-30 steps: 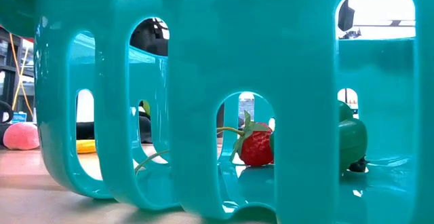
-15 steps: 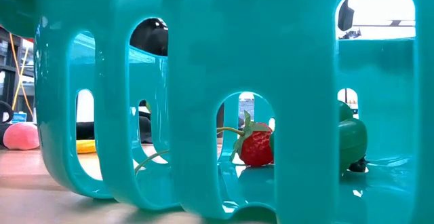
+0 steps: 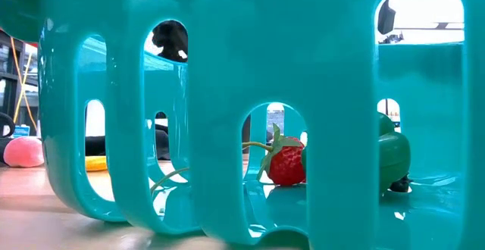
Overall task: Pick and placing Produce into tupperware
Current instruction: Put the green cabbage into the blue bin
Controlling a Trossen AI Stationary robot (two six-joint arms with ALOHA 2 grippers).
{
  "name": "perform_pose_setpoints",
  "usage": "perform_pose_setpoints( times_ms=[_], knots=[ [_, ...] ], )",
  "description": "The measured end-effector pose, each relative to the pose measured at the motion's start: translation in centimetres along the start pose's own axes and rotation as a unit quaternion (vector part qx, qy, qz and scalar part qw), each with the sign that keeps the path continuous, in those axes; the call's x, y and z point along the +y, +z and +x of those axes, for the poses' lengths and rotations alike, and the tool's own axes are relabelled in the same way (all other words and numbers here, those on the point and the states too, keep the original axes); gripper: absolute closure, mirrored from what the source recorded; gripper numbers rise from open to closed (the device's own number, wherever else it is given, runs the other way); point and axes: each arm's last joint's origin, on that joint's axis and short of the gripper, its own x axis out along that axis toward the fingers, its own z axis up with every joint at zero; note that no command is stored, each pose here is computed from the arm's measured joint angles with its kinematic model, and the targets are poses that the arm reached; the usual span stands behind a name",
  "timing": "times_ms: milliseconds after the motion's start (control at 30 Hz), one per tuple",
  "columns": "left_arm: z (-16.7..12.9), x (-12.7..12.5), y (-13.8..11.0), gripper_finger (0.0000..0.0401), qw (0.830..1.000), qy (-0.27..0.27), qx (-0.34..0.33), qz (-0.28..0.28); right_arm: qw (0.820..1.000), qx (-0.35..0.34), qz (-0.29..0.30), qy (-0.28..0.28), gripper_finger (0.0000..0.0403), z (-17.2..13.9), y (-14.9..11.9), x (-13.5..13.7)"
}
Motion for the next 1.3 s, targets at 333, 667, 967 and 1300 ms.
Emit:
perform_pose_setpoints(
  times_ms=[333,667,967,1300],
  knots=[
    [-3.8,-0.7,0.0,0.0198,0.997,-0.064,-0.033,0.027,1.0,0.0,0.0,0.0,0.021,0.0,0.0,0.0],
    [-6.5,-2.9,-0.3,0.0193,0.981,-0.149,-0.087,0.085,1.0,-0.005,0.013,-0.006,0.021,0.0,0.0,0.0],
    [-7.1,-6.5,-2.2,0.0192,0.96,-0.215,-0.107,0.141,1.0,-0.012,0.018,-0.012,0.021,0.0,0.1,-0.1],
    [-7.5,-9.3,-4.2,0.0189,0.949,-0.216,-0.159,0.169,1.0,-0.012,0.024,-0.012,0.021,0.0,0.1,-0.1]
  ],
)
